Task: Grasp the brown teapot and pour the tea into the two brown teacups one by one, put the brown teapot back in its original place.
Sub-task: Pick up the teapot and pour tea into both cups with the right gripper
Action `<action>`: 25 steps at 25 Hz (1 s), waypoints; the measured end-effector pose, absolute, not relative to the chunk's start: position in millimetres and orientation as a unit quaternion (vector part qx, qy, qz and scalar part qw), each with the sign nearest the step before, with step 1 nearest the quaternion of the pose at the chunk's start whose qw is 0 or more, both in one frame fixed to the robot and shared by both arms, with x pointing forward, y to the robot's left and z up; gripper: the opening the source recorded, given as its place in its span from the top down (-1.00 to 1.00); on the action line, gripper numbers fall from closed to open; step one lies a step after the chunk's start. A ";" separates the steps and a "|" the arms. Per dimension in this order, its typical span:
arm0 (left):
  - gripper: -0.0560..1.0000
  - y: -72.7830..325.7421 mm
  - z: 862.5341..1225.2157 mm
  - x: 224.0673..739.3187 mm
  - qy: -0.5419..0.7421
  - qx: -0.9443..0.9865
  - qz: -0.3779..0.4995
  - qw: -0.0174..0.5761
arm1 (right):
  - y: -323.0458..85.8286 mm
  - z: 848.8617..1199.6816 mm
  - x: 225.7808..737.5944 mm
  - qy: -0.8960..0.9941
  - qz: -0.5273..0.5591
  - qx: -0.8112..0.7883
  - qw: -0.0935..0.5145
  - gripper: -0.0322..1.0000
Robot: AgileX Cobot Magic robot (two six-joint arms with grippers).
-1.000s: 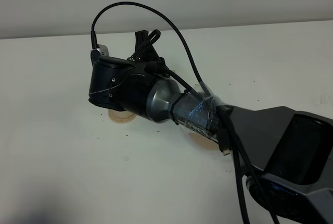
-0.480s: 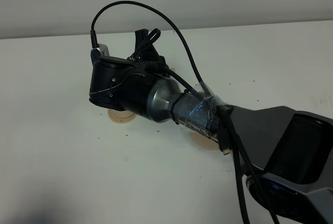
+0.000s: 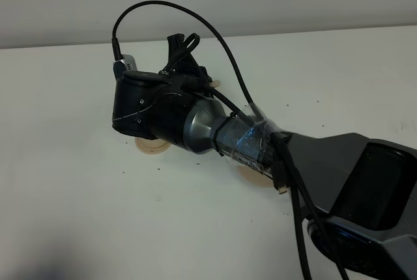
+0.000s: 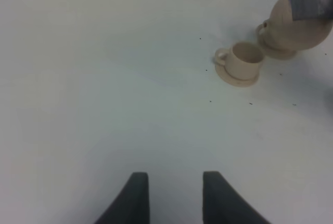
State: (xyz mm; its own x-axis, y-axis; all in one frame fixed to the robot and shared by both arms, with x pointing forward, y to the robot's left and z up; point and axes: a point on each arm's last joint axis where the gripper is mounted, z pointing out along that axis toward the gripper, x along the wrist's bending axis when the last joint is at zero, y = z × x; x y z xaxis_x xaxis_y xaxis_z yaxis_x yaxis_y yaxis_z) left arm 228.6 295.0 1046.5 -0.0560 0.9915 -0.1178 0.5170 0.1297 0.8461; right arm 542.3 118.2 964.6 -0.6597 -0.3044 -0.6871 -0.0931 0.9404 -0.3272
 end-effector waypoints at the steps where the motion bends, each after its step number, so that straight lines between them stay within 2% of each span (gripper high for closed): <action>1: 0.37 295.0 1046.5 228.6 0.653 0.578 0.319 0.372 | 118.3 962.5 543.1 0.899 -0.137 -0.113 0.400 0.72; 7: 0.37 295.0 1046.5 228.6 0.653 0.578 0.319 0.372 | 119.6 948.8 545.5 0.893 -0.155 -0.125 0.403 0.72; 25: 0.37 295.0 1046.5 228.6 0.653 0.578 0.319 0.372 | 130.2 939.4 533.1 0.874 -0.176 -0.164 0.421 0.72</action>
